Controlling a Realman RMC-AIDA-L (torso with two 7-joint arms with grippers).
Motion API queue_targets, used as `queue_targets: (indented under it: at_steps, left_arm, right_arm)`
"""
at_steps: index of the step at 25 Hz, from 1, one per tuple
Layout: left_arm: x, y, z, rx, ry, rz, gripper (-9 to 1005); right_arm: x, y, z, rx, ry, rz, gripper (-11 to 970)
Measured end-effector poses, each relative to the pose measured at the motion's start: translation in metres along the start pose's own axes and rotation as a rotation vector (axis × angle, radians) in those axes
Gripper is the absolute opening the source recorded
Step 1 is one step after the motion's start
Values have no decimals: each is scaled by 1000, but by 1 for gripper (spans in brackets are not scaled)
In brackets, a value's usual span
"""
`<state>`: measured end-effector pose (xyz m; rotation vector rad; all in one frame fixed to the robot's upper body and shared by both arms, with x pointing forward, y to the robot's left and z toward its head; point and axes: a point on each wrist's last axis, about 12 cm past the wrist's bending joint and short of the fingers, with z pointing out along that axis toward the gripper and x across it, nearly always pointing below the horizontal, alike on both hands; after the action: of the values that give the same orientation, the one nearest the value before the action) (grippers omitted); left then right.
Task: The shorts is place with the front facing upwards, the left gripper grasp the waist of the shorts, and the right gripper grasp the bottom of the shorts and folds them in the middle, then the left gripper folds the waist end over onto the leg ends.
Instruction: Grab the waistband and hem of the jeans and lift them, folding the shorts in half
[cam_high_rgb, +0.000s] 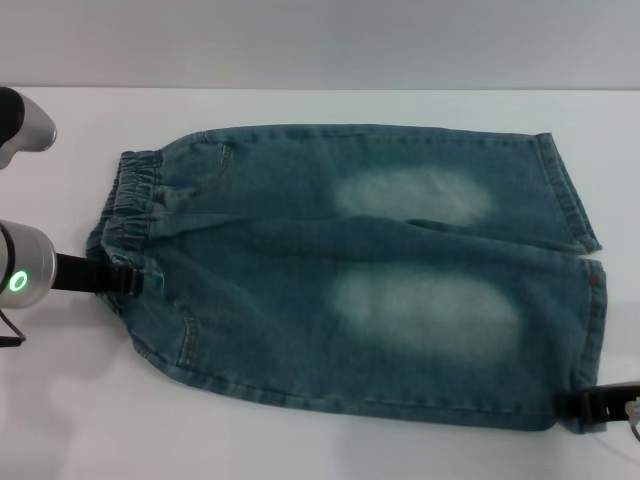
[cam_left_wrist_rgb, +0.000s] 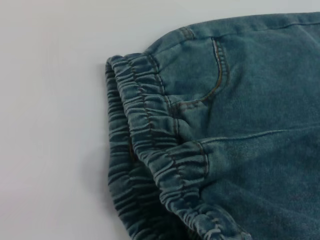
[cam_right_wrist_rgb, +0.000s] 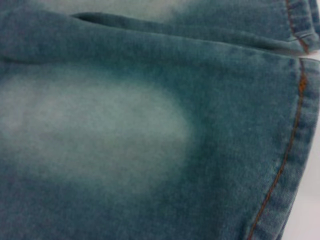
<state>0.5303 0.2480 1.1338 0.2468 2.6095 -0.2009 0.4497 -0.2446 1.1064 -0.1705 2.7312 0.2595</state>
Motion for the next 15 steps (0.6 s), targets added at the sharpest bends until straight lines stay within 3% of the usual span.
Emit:
queue_targets:
  at_steps: [14,15]
  left_arm:
    - [-1,-1,-1,4,-8,-1,185]
    - [-1,-1,-1,4,-8,-1,185]
  right_arm:
    - [-19,14,-15,-56,-116,-64,32]
    - [-19,14,-15,-56,-116,-64,26]
